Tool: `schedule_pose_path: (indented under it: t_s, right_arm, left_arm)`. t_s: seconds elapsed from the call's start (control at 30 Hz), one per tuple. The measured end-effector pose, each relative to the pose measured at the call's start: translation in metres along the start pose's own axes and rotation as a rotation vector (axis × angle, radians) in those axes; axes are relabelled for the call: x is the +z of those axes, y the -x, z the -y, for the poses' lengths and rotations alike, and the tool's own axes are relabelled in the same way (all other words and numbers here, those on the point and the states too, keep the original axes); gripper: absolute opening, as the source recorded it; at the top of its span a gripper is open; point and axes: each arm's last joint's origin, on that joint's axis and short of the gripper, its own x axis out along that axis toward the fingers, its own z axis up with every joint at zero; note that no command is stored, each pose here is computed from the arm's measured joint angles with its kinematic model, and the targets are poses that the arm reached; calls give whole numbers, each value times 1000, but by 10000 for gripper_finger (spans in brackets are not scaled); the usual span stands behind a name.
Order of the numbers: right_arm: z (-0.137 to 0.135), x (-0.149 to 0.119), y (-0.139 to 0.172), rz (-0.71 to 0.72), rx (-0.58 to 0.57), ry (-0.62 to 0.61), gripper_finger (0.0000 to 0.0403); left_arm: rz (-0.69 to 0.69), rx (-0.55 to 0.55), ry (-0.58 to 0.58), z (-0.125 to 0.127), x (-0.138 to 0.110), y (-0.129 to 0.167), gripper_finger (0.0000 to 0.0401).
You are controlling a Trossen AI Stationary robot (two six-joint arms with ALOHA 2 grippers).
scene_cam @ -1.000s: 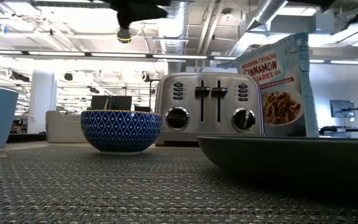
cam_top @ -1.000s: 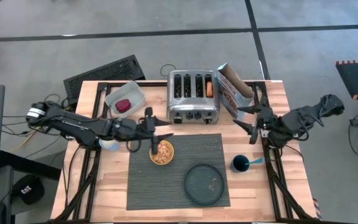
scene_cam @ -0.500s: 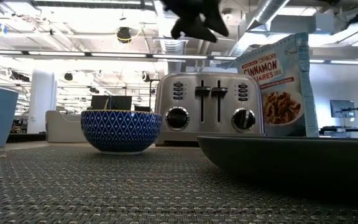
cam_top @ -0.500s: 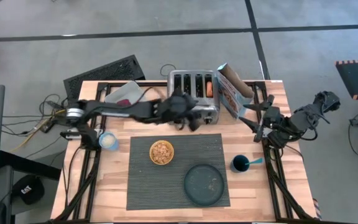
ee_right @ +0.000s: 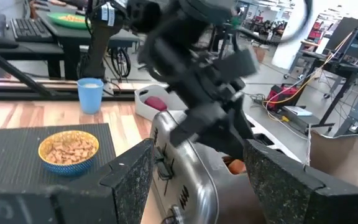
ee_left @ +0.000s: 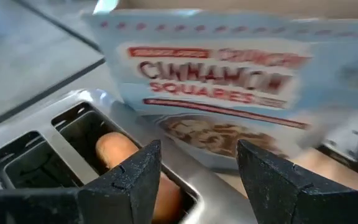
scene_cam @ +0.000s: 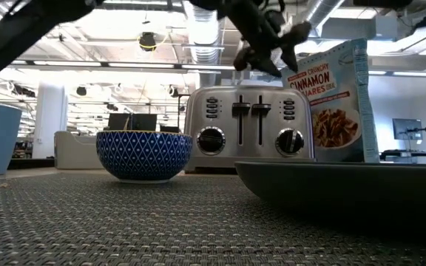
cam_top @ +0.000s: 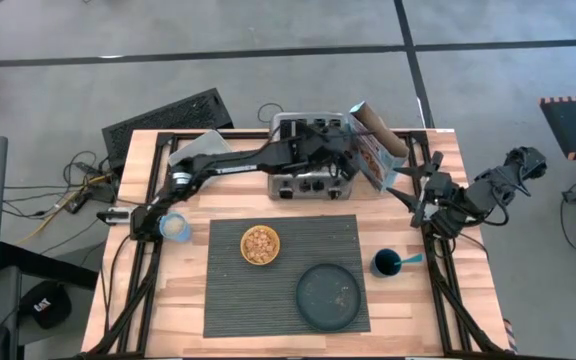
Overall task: Arrange a breakfast setting
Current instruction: Put the toasted bagel on the black plate
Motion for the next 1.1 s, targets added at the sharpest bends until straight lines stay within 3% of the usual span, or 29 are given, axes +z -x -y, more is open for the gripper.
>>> schedule_pose_path:
  t_s: [0.17, 0.37, 0.7, 1.1]
  right_arm:
    - [0, -4, 0, -24, 0, 41, 276]
    - [0, -5, 0, -34, 0, 60, 276]
    - [0, -5, 0, -34, 2, 88, 276]
    - [0, -5, 0, -35, 2, 90, 276]
  left_arm:
    - [-17, 61, 59, -9, -8, -26, 194]
    - [-14, 178, 95, -18, -13, -33, 194]
    - [-40, 166, 139, -14, -17, -32, 190]
    - [-45, 188, 136, -15, -18, -31, 66]
